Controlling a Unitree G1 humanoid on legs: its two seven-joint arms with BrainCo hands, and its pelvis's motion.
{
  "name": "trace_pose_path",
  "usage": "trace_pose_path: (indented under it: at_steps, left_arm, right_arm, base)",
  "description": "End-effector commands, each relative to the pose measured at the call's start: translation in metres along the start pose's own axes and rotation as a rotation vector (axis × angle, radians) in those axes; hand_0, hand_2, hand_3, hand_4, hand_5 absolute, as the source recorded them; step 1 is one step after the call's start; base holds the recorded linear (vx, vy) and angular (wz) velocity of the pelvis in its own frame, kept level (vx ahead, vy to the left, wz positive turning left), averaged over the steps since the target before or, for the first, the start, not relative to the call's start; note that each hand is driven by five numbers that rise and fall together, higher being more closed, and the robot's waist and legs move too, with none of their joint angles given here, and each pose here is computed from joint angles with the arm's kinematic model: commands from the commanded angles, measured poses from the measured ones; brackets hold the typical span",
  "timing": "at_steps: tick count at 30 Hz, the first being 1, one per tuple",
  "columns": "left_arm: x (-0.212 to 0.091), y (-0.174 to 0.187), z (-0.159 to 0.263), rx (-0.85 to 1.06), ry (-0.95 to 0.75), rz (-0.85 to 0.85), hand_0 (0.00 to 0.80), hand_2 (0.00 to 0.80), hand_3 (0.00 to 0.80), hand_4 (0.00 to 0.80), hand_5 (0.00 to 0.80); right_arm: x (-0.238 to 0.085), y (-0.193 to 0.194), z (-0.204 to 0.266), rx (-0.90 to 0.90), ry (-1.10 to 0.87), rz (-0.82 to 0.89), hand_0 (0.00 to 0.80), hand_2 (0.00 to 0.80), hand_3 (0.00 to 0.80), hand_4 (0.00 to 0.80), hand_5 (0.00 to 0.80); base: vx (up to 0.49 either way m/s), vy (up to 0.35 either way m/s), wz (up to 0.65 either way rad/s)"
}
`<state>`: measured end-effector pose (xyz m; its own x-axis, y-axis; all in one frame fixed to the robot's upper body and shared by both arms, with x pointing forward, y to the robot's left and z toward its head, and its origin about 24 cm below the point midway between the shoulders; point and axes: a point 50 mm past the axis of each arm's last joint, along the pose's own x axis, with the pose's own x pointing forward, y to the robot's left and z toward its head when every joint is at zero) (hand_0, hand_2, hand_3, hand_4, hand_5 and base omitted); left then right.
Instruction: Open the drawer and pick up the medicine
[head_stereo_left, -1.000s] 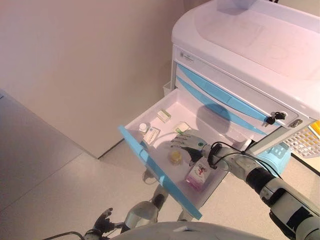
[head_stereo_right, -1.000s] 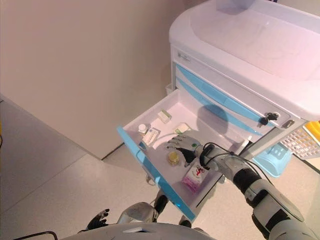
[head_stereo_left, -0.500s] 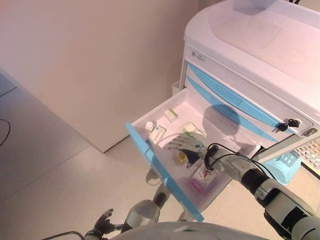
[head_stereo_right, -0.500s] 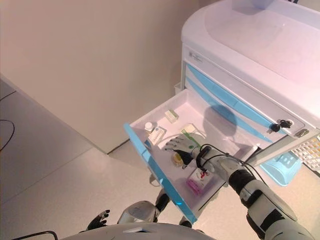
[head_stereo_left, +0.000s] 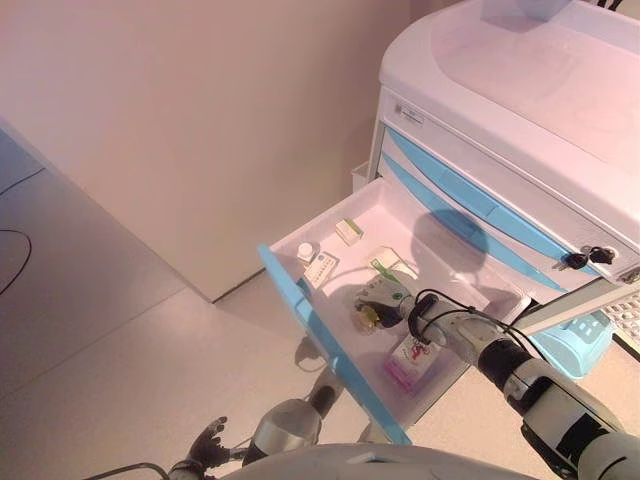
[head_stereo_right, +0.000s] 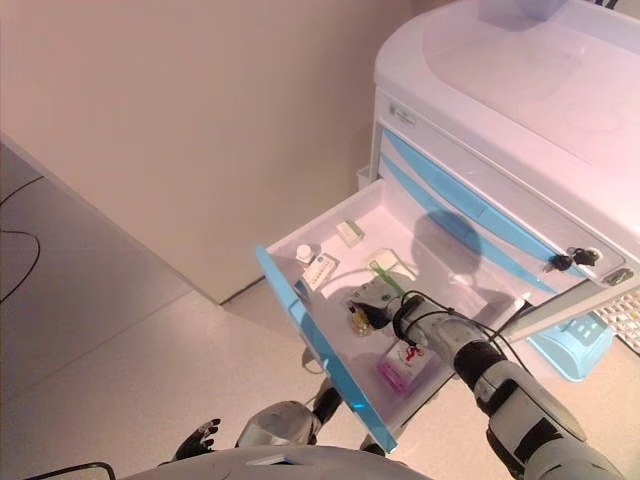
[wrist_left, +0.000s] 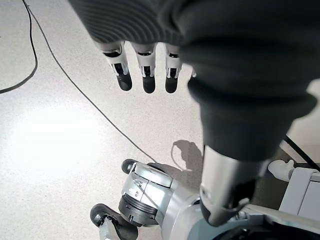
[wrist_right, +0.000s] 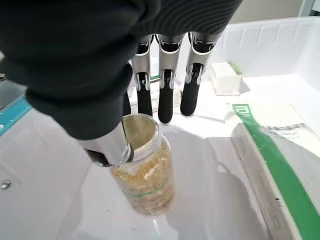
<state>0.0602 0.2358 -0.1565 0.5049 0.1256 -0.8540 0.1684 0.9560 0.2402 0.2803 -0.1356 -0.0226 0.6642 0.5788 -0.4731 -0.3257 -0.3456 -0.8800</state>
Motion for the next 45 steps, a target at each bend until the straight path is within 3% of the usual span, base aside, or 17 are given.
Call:
trace_pose_path:
  at_steps: [1, 11, 17, 22, 24, 27, 31, 35, 40, 45]
  left_arm:
    - [-0.001, -0.002, 0.001, 0.018, -0.025, -0.010, 0.000, 0.000, 0.000, 0.000, 0.000]
    - [-0.001, -0.001, 0.001, 0.018, -0.025, -0.008, 0.000, 0.000, 0.000, 0.000, 0.000]
    - [-0.001, 0.009, -0.001, -0.008, -0.005, 0.024, 0.000, 0.000, 0.000, 0.000, 0.000]
    - [-0.004, 0.022, -0.007, -0.026, 0.016, 0.053, 0.000, 0.000, 0.000, 0.000, 0.000]
    - [-0.005, 0.028, -0.011, -0.039, 0.034, 0.073, 0.000, 0.000, 0.000, 0.000, 0.000]
    - [-0.006, 0.031, -0.012, -0.043, 0.044, 0.081, 0.000, 0.000, 0.000, 0.000, 0.000]
    - [-0.005, 0.037, -0.008, -0.052, 0.033, 0.085, 0.000, 0.000, 0.000, 0.000, 0.000]
    - [-0.001, 0.042, 0.000, -0.045, 0.030, 0.084, 0.000, 0.000, 0.000, 0.000, 0.000]
    - [0.002, 0.045, 0.006, -0.030, 0.038, 0.079, 0.000, 0.000, 0.000, 0.000, 0.000]
    - [0.000, 0.050, 0.001, -0.011, 0.072, 0.081, 0.000, 0.000, 0.000, 0.000, 0.000]
  right_arm:
    - [0.003, 0.002, 0.008, -0.035, -0.032, 0.014, 0.800, 0.800, 0.800, 0.800, 0.800]
    - [0.000, -0.005, 0.002, -0.028, -0.008, -0.055, 0.800, 0.800, 0.800, 0.800, 0.800]
    - [-0.016, -0.072, -0.006, -0.045, -0.055, -0.252, 0.800, 0.800, 0.800, 0.800, 0.800]
    - [-0.065, -0.160, -0.021, -0.008, -0.099, -0.502, 0.800, 0.800, 0.800, 0.800, 0.800]
    - [-0.106, -0.215, -0.033, 0.050, -0.120, -0.704, 0.800, 0.800, 0.800, 0.800, 0.800]
    - [-0.149, -0.264, -0.050, 0.106, -0.100, -0.978, 0.800, 0.800, 0.800, 0.800, 0.800]
    - [-0.200, -0.305, -0.081, 0.262, -0.012, -1.278, 0.800, 0.800, 0.800, 0.800, 0.800]
    - [-0.234, -0.321, -0.117, 0.355, 0.186, -1.421, 0.800, 0.800, 0.800, 0.800, 0.800]
    - [-0.243, -0.314, -0.160, 0.471, 0.427, -1.366, 0.800, 0.800, 0.800, 0.800, 0.800]
    - [-0.241, -0.304, -0.187, 0.470, 0.626, -1.155, 0.800, 0.800, 0.800, 0.800, 0.800]
  base:
    - [0.000, 0.000, 0.00]
    - [0.000, 0.000, 0.00]
    - [0.005, -0.010, -0.03]
    - [-0.021, 0.015, -0.23]
    - [0.045, -0.010, -0.26]
    - [0.051, 0.013, -0.31]
    - [0.064, 0.025, -0.20]
    - [0.064, 0.012, -0.08]
    - [0.061, -0.002, -0.01]
    - [0.054, -0.008, 0.04]
